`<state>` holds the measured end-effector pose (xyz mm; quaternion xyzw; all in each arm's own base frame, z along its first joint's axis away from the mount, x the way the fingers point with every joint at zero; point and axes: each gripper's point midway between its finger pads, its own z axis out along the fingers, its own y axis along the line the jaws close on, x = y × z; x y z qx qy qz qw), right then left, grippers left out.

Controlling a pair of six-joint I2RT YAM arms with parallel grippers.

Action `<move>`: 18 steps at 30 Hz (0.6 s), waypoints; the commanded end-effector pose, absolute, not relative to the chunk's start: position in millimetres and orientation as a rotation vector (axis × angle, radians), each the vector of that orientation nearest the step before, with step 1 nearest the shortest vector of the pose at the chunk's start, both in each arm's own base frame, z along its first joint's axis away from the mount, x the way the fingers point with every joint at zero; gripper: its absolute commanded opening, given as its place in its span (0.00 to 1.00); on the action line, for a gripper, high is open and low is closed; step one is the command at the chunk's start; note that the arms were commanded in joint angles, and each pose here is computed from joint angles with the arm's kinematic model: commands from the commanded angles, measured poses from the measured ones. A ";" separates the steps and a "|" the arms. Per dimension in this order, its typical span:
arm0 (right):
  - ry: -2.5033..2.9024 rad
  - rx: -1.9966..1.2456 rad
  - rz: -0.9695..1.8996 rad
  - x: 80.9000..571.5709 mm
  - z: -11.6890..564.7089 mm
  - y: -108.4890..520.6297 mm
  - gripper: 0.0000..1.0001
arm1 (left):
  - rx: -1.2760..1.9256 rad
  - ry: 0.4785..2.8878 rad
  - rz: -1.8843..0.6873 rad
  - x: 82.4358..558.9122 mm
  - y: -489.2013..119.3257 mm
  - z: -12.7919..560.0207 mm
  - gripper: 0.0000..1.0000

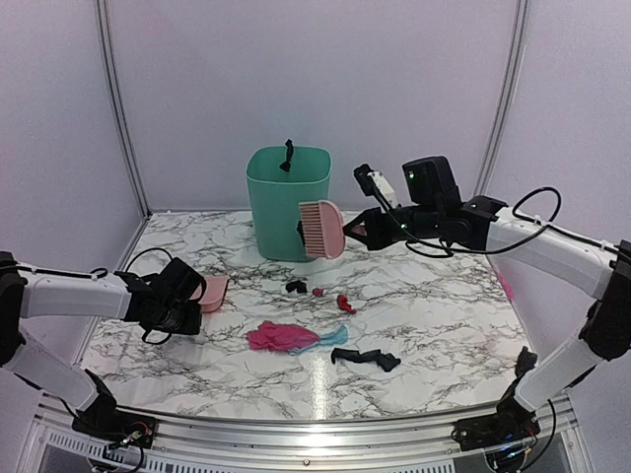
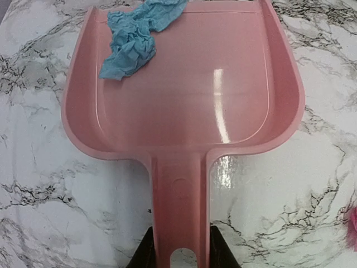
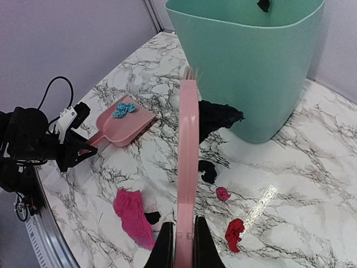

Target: Sweep away the paper scraps from the table

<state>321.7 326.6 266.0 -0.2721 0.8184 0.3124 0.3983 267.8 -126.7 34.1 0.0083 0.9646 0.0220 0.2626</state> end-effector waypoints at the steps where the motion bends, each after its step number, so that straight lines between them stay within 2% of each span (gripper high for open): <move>1: 1.865 -0.706 0.838 331.5 336.1 322.7 0.00 | 0.038 2.542 -0.017 274.6 -133.6 56.2 0.03; 10: 1.623 -0.578 0.781 413.6 424.2 319.7 0.00 | 0.084 2.551 -0.112 260.5 -145.4 58.3 0.02; 18: 1.589 -0.515 0.687 516.9 423.1 348.2 0.00 | 0.109 2.536 -0.182 246.2 -154.0 67.8 0.01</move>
